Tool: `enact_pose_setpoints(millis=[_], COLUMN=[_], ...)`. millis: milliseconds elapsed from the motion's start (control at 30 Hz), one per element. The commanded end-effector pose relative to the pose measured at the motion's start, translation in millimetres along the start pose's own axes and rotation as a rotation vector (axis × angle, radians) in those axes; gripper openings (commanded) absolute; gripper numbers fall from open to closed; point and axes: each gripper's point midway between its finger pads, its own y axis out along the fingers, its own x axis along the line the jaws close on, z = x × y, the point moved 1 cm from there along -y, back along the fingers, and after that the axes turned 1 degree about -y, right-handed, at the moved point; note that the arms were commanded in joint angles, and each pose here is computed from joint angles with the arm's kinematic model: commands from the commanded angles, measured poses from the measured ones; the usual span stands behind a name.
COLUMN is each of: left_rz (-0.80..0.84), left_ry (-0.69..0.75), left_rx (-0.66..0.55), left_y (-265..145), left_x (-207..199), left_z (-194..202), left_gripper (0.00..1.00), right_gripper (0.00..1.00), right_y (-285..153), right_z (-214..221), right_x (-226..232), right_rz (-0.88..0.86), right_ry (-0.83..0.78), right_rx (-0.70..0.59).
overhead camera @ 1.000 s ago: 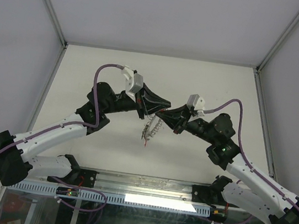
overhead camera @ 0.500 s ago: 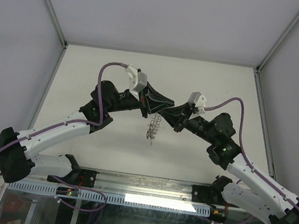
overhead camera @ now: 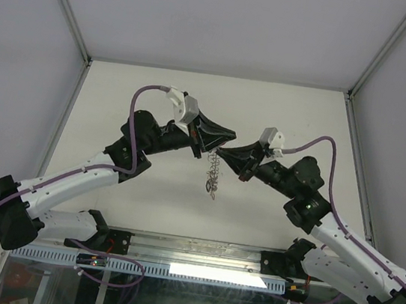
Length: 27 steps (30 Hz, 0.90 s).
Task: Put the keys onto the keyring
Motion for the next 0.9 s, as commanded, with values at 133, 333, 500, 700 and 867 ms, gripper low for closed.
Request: enact_pose_setpoints(millis=[133, 333, 500, 700, 867], left_rz=[-0.075, -0.114, -0.167, -0.172, -0.172], left_ry=[0.066, 0.066, 0.077, 0.093, 0.097], left_rx=[-0.119, -0.133, -0.140, -0.149, -0.160], left_y=[-6, -10, -16, -22, -28], left_x=[1, 5, 12, 11, 7], left_z=[-52, -56, -59, -64, -67], left_gripper=[0.00, 0.00, 0.00, 0.00, 0.00], right_gripper=[0.00, 0.00, 0.00, 0.00, 0.00], right_y=[-6, -8, -11, -15, -17], right_z=[-45, -54, -57, -65, -72], right_x=[24, 39, 49, 56, 53], right_rz=[-0.125, -0.199, -0.258, -0.283, -0.252], right_ry=[-0.074, -0.043, -0.014, 0.018, 0.041], right_rx=[-0.149, -0.165, -0.166, -0.185, -0.208])
